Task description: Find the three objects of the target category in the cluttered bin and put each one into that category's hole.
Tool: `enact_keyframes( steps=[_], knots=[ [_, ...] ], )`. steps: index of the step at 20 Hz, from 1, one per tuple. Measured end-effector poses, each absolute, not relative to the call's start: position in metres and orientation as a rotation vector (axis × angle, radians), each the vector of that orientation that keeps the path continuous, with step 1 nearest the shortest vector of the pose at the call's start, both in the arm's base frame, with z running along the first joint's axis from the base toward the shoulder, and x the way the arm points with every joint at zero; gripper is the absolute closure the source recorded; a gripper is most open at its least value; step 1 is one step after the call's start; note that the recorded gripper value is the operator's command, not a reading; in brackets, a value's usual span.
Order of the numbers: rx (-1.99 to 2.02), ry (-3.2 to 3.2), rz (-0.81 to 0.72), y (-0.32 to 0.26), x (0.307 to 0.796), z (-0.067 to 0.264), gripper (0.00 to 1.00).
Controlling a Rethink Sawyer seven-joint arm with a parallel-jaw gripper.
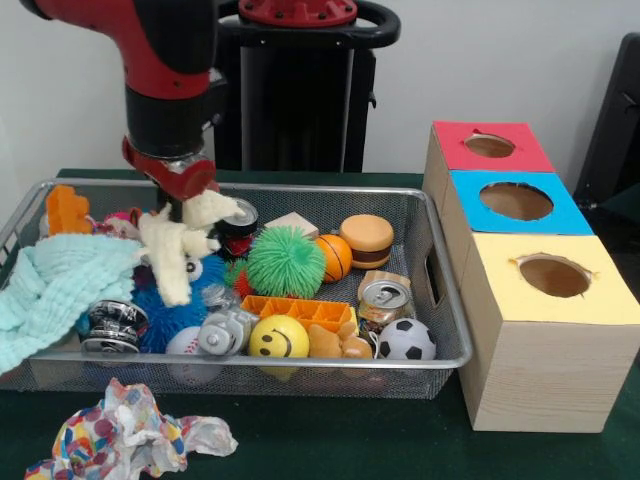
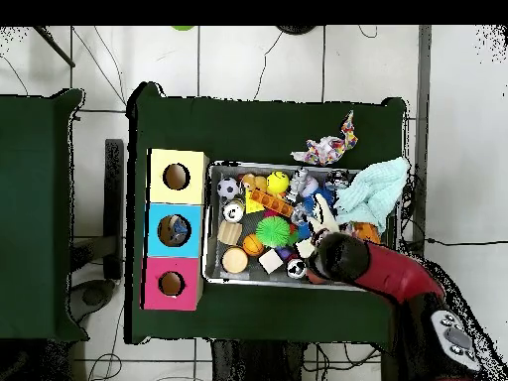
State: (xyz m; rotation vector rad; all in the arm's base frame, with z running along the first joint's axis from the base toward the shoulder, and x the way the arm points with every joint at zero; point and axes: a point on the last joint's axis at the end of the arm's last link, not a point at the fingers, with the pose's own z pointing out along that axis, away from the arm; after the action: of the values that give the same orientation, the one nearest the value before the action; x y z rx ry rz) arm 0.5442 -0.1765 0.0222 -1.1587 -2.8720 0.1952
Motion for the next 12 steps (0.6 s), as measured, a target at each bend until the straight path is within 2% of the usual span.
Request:
enact_keyframes(
  steps=[7,12],
  knots=[
    [-1.263,-2.907,0.187,-0.234,0.57,0.053,1.0],
    [-1.271,-2.943,0.2,-0.252,0.581,0.059,1.0]
  ],
)
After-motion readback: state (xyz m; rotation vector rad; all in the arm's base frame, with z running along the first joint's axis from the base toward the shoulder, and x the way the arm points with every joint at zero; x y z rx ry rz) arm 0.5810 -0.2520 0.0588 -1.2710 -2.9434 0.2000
